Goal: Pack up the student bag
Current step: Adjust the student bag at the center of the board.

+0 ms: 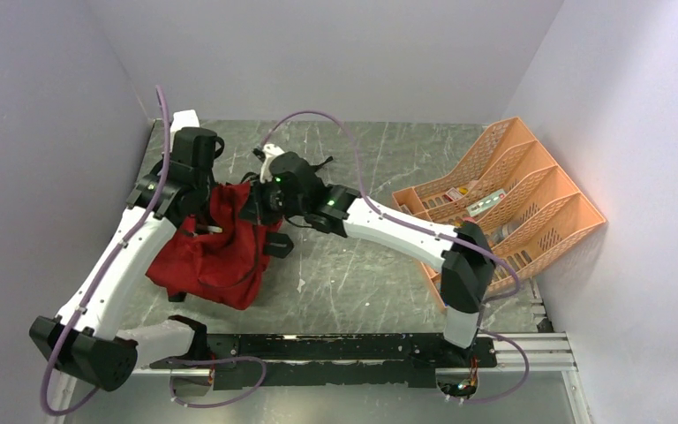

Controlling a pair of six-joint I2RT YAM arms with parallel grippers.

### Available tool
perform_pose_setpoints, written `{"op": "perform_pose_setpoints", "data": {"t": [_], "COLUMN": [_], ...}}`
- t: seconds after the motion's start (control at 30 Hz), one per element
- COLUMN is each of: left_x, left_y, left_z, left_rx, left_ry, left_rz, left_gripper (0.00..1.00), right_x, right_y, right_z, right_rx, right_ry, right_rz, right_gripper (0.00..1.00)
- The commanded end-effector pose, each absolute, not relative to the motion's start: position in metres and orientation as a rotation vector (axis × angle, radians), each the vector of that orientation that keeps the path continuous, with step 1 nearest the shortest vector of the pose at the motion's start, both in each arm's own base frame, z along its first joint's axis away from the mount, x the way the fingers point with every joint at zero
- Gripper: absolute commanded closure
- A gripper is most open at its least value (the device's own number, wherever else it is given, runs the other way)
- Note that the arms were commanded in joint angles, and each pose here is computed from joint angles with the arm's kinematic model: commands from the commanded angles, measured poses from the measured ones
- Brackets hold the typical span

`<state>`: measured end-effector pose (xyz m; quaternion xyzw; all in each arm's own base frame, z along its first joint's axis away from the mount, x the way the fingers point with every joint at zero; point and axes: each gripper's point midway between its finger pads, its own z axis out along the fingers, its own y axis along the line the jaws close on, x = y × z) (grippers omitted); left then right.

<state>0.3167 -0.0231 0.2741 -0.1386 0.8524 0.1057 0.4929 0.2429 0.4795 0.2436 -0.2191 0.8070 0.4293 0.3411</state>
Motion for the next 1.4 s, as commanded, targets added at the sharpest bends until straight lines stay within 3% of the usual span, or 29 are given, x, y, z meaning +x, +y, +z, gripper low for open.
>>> {"op": "perform_pose_setpoints", "data": {"t": [0.0, 0.33, 0.6, 0.77, 1.07, 1.37], "left_x": [0.334, 0.357, 0.38, 0.399, 0.408, 0.373], "left_y": [-0.007, -0.004, -0.026, -0.063, -0.118, -0.185], "left_z": [0.33, 0.358, 0.397, 0.383, 0.303, 0.206], "left_rx": [-0.445, -0.441, -0.333, -0.18, 0.085, 0.314], "left_ry": [1.899, 1.859, 1.819, 1.884, 2.067, 2.227], "left_rz": [0.31, 0.325, 0.214, 0.059, -0.111, -0.093], "left_gripper": [0.95, 0.95, 0.95, 0.95, 0.95, 0.95], "right_x": [0.242, 0.286, 0.352, 0.37, 0.33, 0.272], "right_y": [0.511, 0.524, 0.452, 0.399, 0.318, 0.244], "right_z": [0.254, 0.277, 0.323, 0.308, 0.233, 0.157], "right_rx": [-0.662, -0.648, -0.465, -0.379, -0.294, -0.131], "right_ry": [2.055, 1.99, 1.916, 1.96, 2.143, 2.286], "right_rz": [1.175, 1.095, 1.078, 0.978, 0.852, 0.681], "right_gripper": [1.0, 1.0, 1.0, 1.0, 1.0, 1.0]}}
